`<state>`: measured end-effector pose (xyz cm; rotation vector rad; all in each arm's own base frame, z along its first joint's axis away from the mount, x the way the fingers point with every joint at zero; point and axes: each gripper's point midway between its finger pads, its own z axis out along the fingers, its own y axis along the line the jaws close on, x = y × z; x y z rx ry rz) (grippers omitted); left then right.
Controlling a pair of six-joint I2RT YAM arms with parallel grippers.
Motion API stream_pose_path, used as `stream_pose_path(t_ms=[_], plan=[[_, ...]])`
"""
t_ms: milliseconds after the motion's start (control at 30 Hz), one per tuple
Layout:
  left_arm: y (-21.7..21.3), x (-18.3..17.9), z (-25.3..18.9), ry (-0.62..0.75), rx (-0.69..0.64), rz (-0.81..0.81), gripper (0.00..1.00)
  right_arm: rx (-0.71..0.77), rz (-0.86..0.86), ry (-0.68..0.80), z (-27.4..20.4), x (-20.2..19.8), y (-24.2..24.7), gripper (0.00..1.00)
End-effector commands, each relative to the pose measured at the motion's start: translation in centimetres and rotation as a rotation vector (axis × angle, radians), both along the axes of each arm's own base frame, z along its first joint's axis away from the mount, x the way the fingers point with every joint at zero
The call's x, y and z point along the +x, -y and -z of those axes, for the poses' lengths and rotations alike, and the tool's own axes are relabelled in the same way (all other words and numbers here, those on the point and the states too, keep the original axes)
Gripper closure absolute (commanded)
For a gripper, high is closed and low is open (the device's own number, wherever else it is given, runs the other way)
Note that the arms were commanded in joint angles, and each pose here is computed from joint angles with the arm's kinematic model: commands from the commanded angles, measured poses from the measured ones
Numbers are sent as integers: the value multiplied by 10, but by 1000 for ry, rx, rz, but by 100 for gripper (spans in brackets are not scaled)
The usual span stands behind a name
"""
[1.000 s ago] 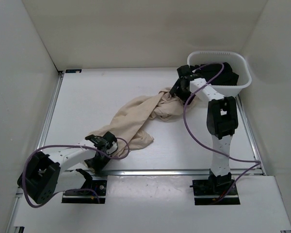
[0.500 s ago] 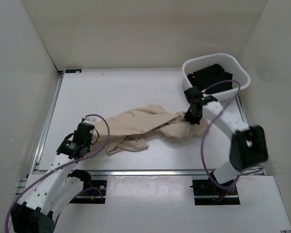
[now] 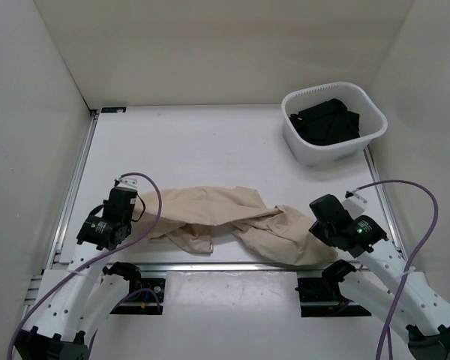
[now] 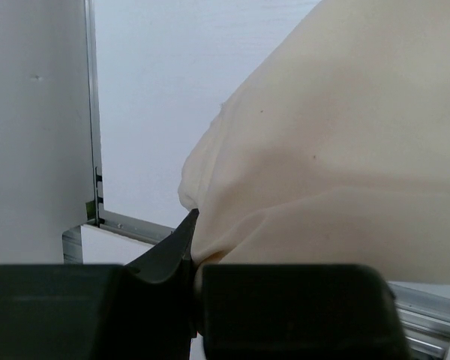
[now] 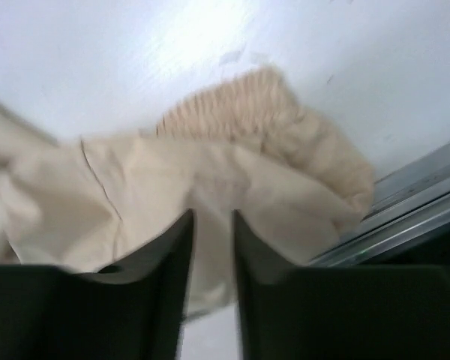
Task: Fold and stack the trousers
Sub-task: Flatten the trousers out
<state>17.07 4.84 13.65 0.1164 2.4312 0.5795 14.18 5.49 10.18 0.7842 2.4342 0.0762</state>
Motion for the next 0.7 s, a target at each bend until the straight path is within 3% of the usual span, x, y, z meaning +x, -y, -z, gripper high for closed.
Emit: stream_pose_path(t_ms=[0,33,100,233,367,667], plan=[[-3,-5,4,-24,9,-8,86,-158,149,288,-70,65,26,74],[-1,-3,2,-24,1,-3,86,-277,145,248,-72,78,32,89],[0,-1,-1,-22,0,-3,86,-406,191,277,-95,105,43,100],[0,0,-4,-13,-2,-3,86,-532,208,104,-89,160,52,100],[-2,0,-5,-10,7,-9,86,-470,201,-27,-60,195,61,100],[0,4,2,-43,16,-9,86,-365,206,-26,-29,273,61,100]])
